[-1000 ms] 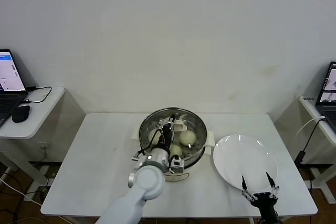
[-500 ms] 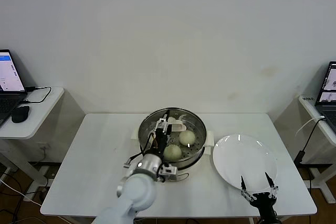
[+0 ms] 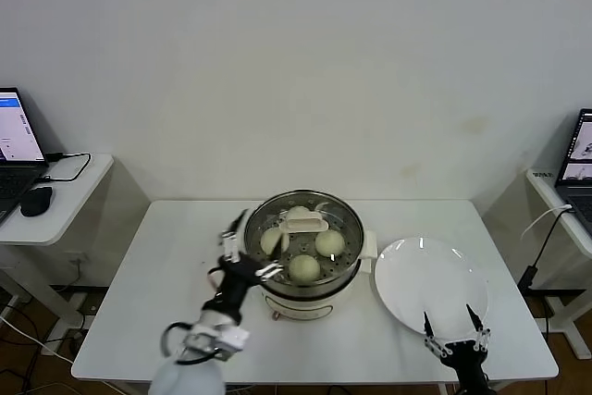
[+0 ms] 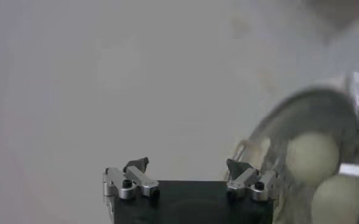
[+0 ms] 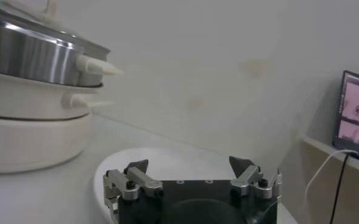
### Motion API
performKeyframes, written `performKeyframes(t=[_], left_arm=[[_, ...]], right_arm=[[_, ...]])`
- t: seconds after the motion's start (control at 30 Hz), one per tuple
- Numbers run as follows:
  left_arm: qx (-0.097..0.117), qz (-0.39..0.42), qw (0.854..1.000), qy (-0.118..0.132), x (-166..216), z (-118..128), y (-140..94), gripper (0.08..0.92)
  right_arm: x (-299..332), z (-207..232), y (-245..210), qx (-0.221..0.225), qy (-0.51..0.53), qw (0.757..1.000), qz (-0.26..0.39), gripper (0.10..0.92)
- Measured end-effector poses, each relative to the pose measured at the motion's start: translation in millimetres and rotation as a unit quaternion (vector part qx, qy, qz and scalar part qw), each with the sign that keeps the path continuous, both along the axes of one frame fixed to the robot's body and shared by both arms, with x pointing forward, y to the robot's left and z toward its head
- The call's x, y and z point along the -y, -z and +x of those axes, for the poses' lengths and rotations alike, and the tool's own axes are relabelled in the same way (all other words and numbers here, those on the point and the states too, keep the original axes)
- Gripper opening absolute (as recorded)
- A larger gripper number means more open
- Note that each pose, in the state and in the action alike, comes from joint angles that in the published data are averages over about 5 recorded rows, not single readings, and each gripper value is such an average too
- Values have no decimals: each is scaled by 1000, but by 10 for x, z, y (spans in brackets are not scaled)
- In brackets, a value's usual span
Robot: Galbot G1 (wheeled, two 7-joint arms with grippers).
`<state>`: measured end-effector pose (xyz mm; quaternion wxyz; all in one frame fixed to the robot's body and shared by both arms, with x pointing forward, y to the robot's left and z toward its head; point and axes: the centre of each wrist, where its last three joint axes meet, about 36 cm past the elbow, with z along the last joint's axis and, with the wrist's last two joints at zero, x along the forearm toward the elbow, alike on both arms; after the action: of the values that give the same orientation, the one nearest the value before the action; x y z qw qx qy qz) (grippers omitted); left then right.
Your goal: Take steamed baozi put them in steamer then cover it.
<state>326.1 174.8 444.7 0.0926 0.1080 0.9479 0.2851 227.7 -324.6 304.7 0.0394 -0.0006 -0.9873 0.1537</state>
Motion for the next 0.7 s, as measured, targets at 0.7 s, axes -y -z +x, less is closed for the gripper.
performKeyframes(t=[0.7], left_arm=[[-144, -264, 945, -128, -734, -1104, 752, 823]], right_arm=[[-167, -265, -375, -38, -59, 994, 87, 823]])
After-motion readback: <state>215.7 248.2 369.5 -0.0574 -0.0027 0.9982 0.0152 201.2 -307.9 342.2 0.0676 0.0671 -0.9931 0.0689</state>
